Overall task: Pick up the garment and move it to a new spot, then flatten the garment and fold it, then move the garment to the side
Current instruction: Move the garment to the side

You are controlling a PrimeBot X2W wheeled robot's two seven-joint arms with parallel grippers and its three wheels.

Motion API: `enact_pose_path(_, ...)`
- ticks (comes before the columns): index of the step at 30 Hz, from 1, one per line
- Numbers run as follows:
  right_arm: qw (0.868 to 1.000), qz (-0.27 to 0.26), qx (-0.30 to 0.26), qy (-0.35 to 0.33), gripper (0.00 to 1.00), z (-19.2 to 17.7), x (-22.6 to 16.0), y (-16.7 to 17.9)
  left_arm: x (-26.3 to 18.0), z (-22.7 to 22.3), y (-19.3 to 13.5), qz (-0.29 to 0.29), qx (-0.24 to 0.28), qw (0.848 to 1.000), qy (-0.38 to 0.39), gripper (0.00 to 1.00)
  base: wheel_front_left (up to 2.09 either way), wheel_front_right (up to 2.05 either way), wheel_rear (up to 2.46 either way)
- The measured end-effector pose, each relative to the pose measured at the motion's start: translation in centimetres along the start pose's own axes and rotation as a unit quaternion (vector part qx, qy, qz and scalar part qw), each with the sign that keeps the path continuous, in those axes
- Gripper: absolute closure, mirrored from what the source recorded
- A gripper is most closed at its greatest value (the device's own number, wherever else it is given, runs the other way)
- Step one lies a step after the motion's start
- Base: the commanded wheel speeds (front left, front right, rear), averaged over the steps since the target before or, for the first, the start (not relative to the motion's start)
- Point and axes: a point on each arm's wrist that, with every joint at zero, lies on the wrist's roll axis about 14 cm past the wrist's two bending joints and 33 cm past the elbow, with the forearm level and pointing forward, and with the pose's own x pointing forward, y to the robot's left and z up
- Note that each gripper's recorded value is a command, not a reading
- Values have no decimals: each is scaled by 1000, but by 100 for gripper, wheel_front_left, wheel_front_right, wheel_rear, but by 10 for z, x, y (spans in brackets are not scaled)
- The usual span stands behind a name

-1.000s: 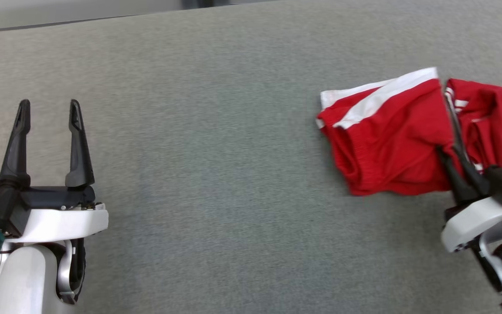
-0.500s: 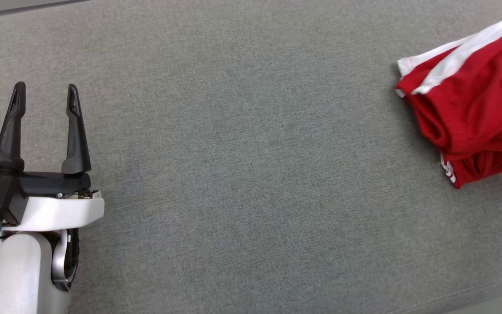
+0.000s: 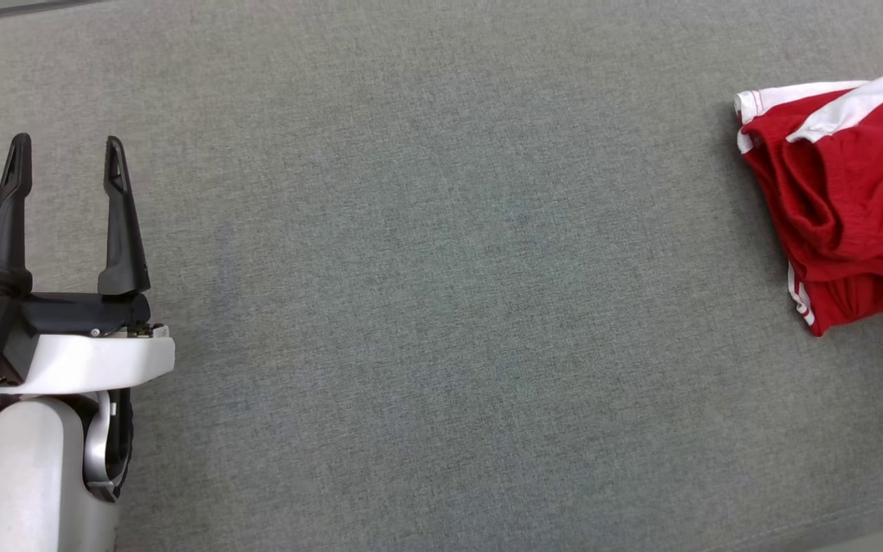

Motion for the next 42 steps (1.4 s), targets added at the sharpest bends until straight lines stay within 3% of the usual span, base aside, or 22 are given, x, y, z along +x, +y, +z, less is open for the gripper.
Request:
enact_pose_path(5,995,-31,81,-43,0,13,-3,-6,-7,6,6,14,-1,1000,-1,0,0,0,0)
enact_pose_path(9,982,-43,155,-99,0,35,-12,-1,-15,13,9,23,-2,1000,-3,0,0,0,0)
enact_pose_path(18,951,44,178,-249,0,126,-41,76,-44,23,17,38,4,999,5,0,0,0,0)
enact_pose_path(23,937,85,190,-280,0,148,-61,115,-63,23,18,45,8,999,16,0,0,0,0)
enact_pose_path(31,935,140,181,-270,0,153,-91,164,-95,32,21,58,4,998,26,0,0,0,0)
enact_pose_path(42,941,145,172,-252,0,135,-124,169,-125,44,28,69,11,997,27,0,0,0,0)
